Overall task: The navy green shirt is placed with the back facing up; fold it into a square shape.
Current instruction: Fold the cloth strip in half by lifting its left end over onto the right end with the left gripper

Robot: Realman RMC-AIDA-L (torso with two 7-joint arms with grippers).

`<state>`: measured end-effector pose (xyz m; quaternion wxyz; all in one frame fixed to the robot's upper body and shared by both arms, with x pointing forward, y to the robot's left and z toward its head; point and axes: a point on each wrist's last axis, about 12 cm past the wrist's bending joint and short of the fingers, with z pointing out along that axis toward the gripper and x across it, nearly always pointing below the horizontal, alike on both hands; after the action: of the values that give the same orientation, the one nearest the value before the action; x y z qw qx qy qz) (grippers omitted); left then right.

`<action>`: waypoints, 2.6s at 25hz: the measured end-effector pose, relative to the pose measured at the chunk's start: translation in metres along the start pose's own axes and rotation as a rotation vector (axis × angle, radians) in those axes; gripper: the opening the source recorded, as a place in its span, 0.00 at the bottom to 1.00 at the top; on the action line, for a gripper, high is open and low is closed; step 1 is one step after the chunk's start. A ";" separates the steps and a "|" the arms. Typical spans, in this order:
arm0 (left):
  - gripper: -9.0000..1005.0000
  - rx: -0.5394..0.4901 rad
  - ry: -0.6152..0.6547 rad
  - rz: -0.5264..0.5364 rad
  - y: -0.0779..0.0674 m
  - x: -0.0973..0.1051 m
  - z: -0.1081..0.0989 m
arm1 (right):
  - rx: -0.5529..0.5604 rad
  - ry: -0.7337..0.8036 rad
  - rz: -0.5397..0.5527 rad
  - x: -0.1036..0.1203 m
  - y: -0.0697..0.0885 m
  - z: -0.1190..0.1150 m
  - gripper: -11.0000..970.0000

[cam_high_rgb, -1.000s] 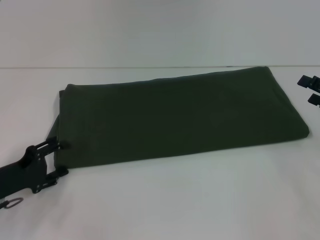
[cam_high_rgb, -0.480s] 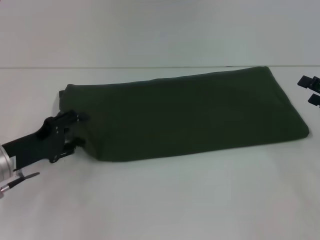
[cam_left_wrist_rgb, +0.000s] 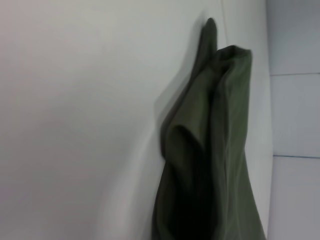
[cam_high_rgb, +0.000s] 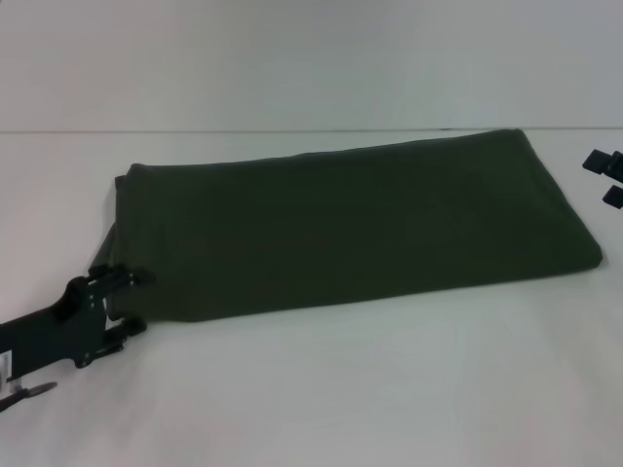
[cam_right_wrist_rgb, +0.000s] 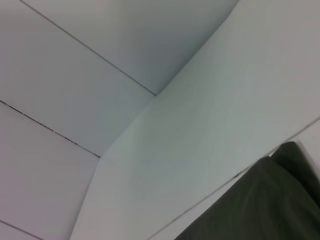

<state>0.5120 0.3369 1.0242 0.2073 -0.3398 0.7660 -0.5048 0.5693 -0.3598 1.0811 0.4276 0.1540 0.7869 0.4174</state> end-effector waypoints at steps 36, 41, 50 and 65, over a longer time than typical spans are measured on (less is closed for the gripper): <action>0.78 -0.018 -0.056 0.077 -0.018 -0.012 0.027 | 0.000 -0.023 0.014 -0.001 -0.001 -0.002 0.95; 0.76 -0.024 -0.049 0.084 -0.019 -0.011 0.029 | -0.004 -0.021 0.016 -0.001 -0.001 -0.002 0.95; 0.62 -0.026 -0.054 0.082 -0.018 -0.011 0.028 | -0.004 -0.028 0.023 -0.001 -0.002 -0.004 0.94; 0.01 -0.014 -0.061 0.148 -0.020 -0.014 0.024 | 0.000 -0.038 0.029 -0.002 -0.004 -0.006 0.94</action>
<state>0.5441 0.3265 1.0323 0.2648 -0.2990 0.7859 -0.4721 0.5661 -0.3662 1.0808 0.4363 0.1735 0.7763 0.4206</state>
